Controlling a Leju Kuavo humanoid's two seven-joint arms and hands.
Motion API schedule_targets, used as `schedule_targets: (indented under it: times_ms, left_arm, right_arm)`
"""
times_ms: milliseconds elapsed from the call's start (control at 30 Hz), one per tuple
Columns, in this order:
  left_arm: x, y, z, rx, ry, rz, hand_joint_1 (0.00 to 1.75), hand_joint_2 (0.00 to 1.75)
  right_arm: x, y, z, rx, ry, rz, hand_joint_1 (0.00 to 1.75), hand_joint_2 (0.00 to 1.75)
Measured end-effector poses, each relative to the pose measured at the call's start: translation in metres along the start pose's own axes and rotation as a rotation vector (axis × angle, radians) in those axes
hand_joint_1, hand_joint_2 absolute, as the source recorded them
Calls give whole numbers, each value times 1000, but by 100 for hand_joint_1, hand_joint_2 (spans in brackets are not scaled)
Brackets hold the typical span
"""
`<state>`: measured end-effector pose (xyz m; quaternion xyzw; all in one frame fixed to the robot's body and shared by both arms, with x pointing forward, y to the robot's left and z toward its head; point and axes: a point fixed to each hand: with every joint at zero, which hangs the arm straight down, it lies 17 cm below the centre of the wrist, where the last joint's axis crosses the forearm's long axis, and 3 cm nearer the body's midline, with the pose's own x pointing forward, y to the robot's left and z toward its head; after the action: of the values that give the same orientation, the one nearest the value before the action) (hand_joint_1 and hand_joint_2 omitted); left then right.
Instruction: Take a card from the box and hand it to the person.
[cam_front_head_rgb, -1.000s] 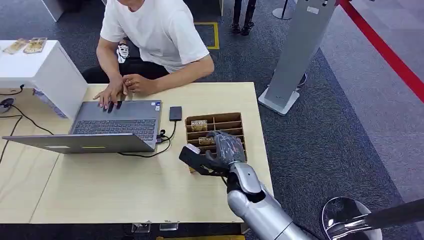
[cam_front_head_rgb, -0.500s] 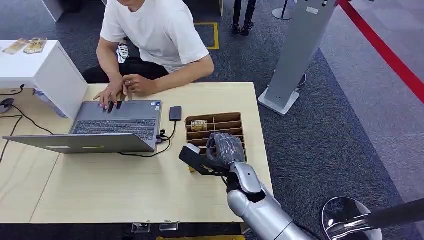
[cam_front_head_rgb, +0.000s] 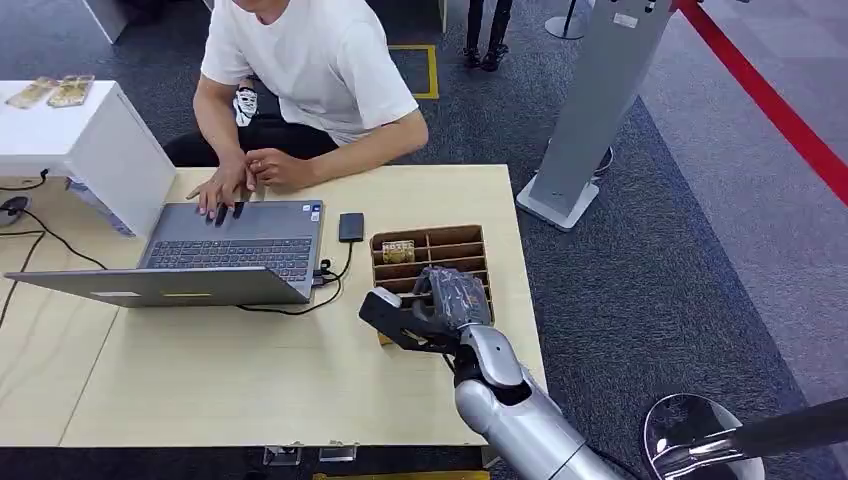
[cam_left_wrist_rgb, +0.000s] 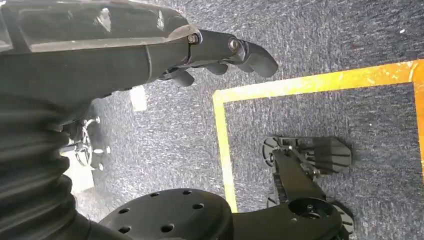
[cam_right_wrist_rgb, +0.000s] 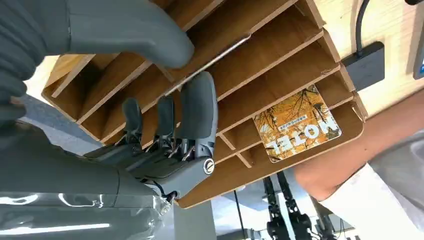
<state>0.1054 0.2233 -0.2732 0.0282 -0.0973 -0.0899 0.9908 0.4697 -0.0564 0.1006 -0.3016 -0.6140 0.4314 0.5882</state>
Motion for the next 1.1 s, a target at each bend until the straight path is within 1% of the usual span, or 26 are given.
schedule_targets:
  times_ms: [33, 133, 200, 367, 400, 433, 467, 500, 533, 567, 600, 633, 767, 800, 1100]
  left_arm:
    - [0, 0, 0, 0, 0, 0, 0, 175]
    - [0, 0, 0, 0, 0, 0, 0, 175]
    - [0, 0, 0, 0, 0, 0, 0, 175]
    - [0, 0, 0, 0, 0, 0, 0, 175]
    - [0, 0, 0, 0, 0, 0, 0, 175]
    - [0, 0, 0, 0, 0, 0, 0, 175]
    - [0, 0, 0, -1, 0, 0, 0, 175]
    - [0, 0, 0, -1, 0, 0, 0, 175]
    - [0, 0, 0, -2, 0, -1, 0, 175]
    - [0, -1, 0, -3, 0, -1, 0, 175]
    - [0, 0, 0, -3, 0, -1, 0, 175]
    - [0, -1, 0, -3, 0, -1, 0, 175]
    - [1, -1, 0, -4, -2, -3, 0, 175]
    - [1, -1, 0, -3, -3, -4, 0, 175]
    - [4, -2, 0, -10, -7, -9, 0, 175]
  right_arm:
    - [0, 0, 0, 0, 0, 0, 72, 175]
    - [-2, 2, 1, 4, 3, 2, 68, 175]
    - [-2, 2, 1, 4, 3, 2, 68, 175]
    - [-2, 3, 1, 5, 3, 2, 77, 175]
    - [-2, 3, 1, 5, 3, 3, 86, 175]
    - [-2, 3, 1, 5, 4, 2, 101, 175]
    - [-2, 3, 1, 5, 4, 3, 122, 175]
    - [-2, 3, 1, 5, 4, 3, 133, 175]
    - [-2, 3, 1, 5, 4, 3, 140, 175]
    - [-2, 3, 1, 5, 4, 3, 140, 175]
    - [-2, 3, 1, 5, 4, 4, 154, 175]
    - [-2, 2, 1, 4, 3, 4, 157, 175]
    - [-2, 2, 0, 3, 3, 2, 162, 175]
    - [-2, 1, 0, 3, 2, 1, 168, 175]
    - [-1, 1, 0, 2, 0, 1, 168, 175]
